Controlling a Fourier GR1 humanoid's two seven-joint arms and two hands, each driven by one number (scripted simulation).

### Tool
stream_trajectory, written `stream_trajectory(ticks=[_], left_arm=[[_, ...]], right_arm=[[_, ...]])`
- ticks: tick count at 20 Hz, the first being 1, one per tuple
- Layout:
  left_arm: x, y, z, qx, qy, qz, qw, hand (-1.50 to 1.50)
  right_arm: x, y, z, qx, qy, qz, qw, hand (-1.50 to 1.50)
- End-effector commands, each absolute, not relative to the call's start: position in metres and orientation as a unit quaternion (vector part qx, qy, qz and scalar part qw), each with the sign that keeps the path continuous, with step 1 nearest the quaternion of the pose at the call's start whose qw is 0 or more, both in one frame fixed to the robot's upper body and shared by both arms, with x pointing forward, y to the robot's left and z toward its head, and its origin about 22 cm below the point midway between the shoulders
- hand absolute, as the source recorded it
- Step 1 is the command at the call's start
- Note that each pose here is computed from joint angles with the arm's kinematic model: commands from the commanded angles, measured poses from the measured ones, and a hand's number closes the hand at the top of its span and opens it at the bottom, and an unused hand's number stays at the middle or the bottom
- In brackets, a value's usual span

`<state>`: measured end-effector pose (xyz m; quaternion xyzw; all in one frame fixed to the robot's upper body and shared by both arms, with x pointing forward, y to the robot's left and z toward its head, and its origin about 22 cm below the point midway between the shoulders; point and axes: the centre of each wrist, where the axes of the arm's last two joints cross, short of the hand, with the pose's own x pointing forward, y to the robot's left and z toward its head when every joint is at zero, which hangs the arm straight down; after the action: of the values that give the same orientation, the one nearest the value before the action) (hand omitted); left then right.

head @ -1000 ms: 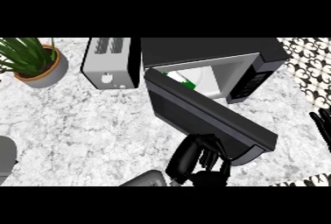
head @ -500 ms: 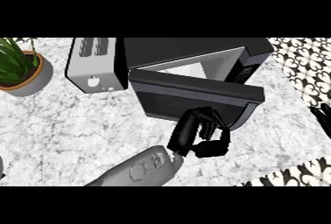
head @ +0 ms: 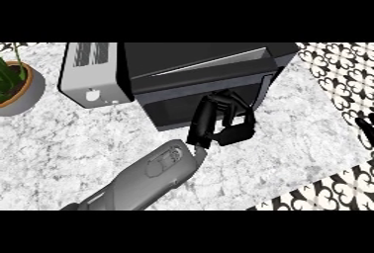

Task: Pick up the milk, place it into the microwave and close the microwave

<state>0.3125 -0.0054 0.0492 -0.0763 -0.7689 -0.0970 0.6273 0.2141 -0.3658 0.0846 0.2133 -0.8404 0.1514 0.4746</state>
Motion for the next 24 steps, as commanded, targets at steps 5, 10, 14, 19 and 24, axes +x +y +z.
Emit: stream_trajectory(ticks=[5, 10, 14, 19, 24], left_arm=[[0.343, 0.0, 0.068, -0.071, -0.782, -0.045, 0.617, 1.5], [0.346, 0.003, 0.065, -0.074, -0.786, -0.033, 0.613, 1.5], [0.348, 0.002, 0.064, -0.076, -0.788, -0.029, 0.61, 1.5], [0.349, 0.005, 0.059, -0.074, -0.794, -0.021, 0.603, 1.5], [0.352, 0.004, 0.061, -0.081, -0.798, -0.018, 0.598, 1.5]], right_arm=[[0.218, -0.369, 0.102, 0.225, -0.844, 0.162, 0.46, -1.5], [0.22, -0.369, 0.112, 0.235, -0.845, 0.173, 0.449, -1.5], [0.221, -0.369, 0.115, 0.246, -0.843, 0.173, 0.446, -1.5], [0.222, -0.374, 0.125, 0.246, -0.845, 0.176, 0.441, -1.5], [0.224, -0.377, 0.13, 0.246, -0.843, 0.178, 0.444, -1.5]])
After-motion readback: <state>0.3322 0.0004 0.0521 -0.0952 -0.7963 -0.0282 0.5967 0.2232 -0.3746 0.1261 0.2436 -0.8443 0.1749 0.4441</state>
